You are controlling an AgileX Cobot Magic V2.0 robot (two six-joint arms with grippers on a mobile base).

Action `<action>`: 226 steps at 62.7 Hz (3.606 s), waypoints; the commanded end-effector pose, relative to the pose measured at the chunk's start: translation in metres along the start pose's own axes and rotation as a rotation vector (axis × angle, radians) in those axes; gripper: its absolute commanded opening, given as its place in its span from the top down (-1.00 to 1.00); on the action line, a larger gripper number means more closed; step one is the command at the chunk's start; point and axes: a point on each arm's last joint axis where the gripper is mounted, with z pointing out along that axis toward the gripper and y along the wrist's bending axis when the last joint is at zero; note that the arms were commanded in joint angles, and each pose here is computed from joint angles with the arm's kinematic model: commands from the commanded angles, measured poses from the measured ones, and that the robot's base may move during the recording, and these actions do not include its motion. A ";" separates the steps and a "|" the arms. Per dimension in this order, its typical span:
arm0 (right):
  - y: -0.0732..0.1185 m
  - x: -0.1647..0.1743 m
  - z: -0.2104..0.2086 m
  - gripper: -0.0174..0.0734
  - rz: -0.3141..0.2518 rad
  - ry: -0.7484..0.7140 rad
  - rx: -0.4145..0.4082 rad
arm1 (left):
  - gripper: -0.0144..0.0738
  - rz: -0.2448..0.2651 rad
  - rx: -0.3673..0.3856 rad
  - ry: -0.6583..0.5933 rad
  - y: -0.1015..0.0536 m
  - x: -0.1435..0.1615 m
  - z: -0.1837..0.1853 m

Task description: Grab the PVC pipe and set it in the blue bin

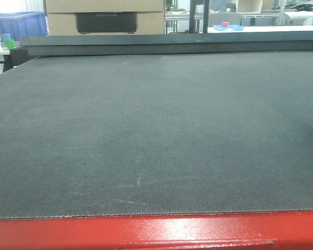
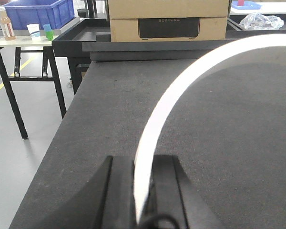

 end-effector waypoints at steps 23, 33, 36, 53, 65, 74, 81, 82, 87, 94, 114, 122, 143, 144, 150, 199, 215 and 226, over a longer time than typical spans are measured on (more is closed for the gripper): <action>-0.002 -0.003 -0.001 0.96 -0.008 -0.041 0.018 | 0.92 -0.005 0.002 -0.037 0.000 -0.003 -0.001; -0.002 -0.003 -0.001 0.96 -0.008 -0.041 0.018 | 0.92 -0.005 0.002 -0.037 0.000 -0.003 -0.001; -0.002 -0.003 -0.001 0.96 -0.008 -0.041 0.018 | 0.92 -0.005 0.002 -0.037 0.000 -0.003 -0.001; -0.002 -0.003 -0.001 0.96 -0.008 -0.041 0.018 | 0.92 -0.005 0.002 -0.037 0.000 -0.003 -0.001; -0.002 -0.003 -0.001 0.96 -0.008 -0.041 0.018 | 0.92 -0.005 0.002 -0.037 0.000 -0.003 -0.001; -0.002 -0.003 -0.001 0.96 -0.008 -0.041 0.018 | 0.92 -0.005 0.002 -0.039 0.000 -0.003 -0.001; -0.002 -0.003 -0.001 0.96 -0.008 -0.041 0.018 | 0.92 -0.005 0.002 -0.039 0.000 -0.003 -0.001; -0.002 -0.003 -0.001 0.96 -0.008 -0.041 0.018 | 0.92 -0.005 0.002 -0.039 0.000 -0.003 -0.001; -0.002 -0.003 -0.001 0.96 -0.008 -0.041 0.018 | 0.92 -0.005 0.002 -0.041 0.000 -0.004 -0.001; -0.002 -0.003 -0.001 0.96 -0.008 -0.041 0.018 | 0.92 -0.005 0.002 -0.041 0.000 -0.004 -0.001; -0.002 -0.003 -0.001 0.96 -0.008 -0.041 0.018 | 0.92 -0.005 0.002 -0.042 0.000 -0.004 -0.001; -0.002 -0.003 -0.001 0.96 -0.008 -0.041 0.018 | 0.92 -0.005 0.002 -0.042 0.000 -0.004 -0.001; -0.002 -0.003 -0.001 0.96 -0.008 -0.041 0.018 | 0.92 -0.005 0.002 -0.042 0.000 -0.004 -0.001; -0.002 -0.003 -0.001 0.96 -0.008 -0.041 0.018 | 0.92 -0.005 0.002 -0.042 0.000 -0.004 -0.001; -0.002 -0.003 -0.001 0.96 -0.008 -0.041 0.018 | 0.92 -0.005 0.002 -0.042 0.000 -0.004 -0.001; -0.002 -0.003 -0.001 0.96 -0.008 -0.041 0.018 | 0.92 -0.005 0.002 -0.042 0.000 -0.004 -0.001; -0.002 -0.003 -0.001 0.96 -0.008 -0.041 0.018 | 0.92 -0.005 0.002 -0.042 0.000 -0.004 -0.001; -0.002 -0.003 -0.001 0.96 -0.008 -0.041 0.018 | 0.92 -0.005 0.002 -0.042 0.000 -0.004 -0.001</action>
